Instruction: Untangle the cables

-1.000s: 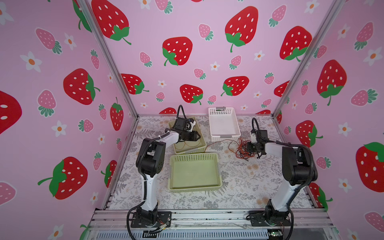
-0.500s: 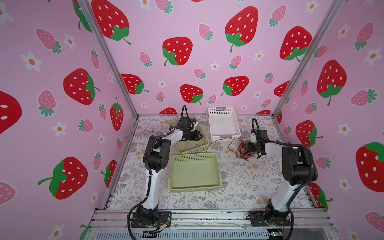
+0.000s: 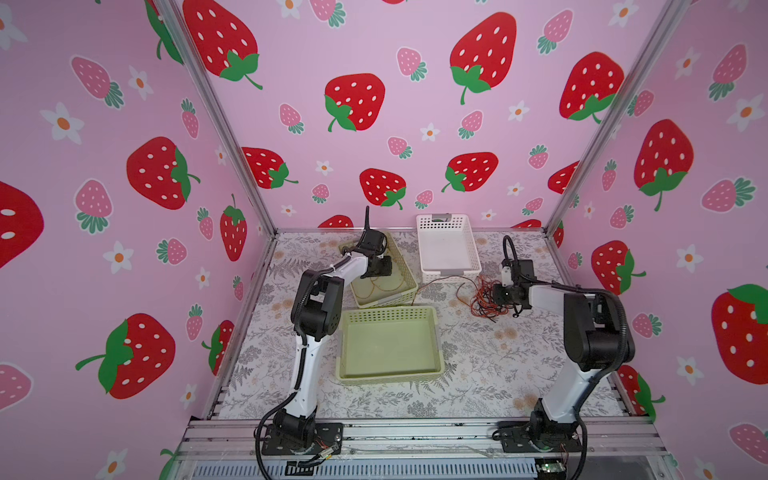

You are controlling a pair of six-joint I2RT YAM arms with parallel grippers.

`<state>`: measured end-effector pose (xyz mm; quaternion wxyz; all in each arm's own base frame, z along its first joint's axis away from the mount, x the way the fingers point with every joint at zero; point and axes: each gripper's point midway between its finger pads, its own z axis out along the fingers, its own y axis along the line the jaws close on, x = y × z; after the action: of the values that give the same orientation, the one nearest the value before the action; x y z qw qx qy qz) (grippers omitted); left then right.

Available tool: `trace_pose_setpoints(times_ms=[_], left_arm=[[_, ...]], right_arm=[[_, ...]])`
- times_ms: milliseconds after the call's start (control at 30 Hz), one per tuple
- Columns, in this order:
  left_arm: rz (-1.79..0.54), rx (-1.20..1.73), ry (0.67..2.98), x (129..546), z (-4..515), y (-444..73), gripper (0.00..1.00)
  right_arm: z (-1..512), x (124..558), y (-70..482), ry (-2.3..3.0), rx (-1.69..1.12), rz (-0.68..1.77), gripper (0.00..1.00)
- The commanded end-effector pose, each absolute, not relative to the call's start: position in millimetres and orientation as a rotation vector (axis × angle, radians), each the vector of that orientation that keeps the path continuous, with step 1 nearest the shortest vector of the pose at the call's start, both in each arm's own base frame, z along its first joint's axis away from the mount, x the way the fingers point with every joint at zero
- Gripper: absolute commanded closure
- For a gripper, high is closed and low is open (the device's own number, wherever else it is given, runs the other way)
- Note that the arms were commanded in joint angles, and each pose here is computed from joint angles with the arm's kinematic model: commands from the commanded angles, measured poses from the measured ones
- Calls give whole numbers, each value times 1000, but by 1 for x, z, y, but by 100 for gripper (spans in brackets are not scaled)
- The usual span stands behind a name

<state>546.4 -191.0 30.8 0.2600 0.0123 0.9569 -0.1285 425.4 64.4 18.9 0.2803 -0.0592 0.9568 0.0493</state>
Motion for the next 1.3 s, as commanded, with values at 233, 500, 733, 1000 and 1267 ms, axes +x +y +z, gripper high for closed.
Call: trace_pose_setpoints(times_ms=[233,500,733,1000,1267], left_arm=[[-149,-149,2658,531,34,-107,57],[-140,-78,2632,527,51,-102,56],[-370,291,2473,515,91,-156,49],[-517,590,2353,489,94,-196,48],[-553,583,2387,496,78,-212,45]], right_arm=[[-24,366,60,2800,-168,105,79],[-13,369,58,2781,-169,86,79],[-8,369,58,2770,-167,88,79],[-6,366,61,2768,-180,95,78],[-7,367,62,2767,-185,100,78]])
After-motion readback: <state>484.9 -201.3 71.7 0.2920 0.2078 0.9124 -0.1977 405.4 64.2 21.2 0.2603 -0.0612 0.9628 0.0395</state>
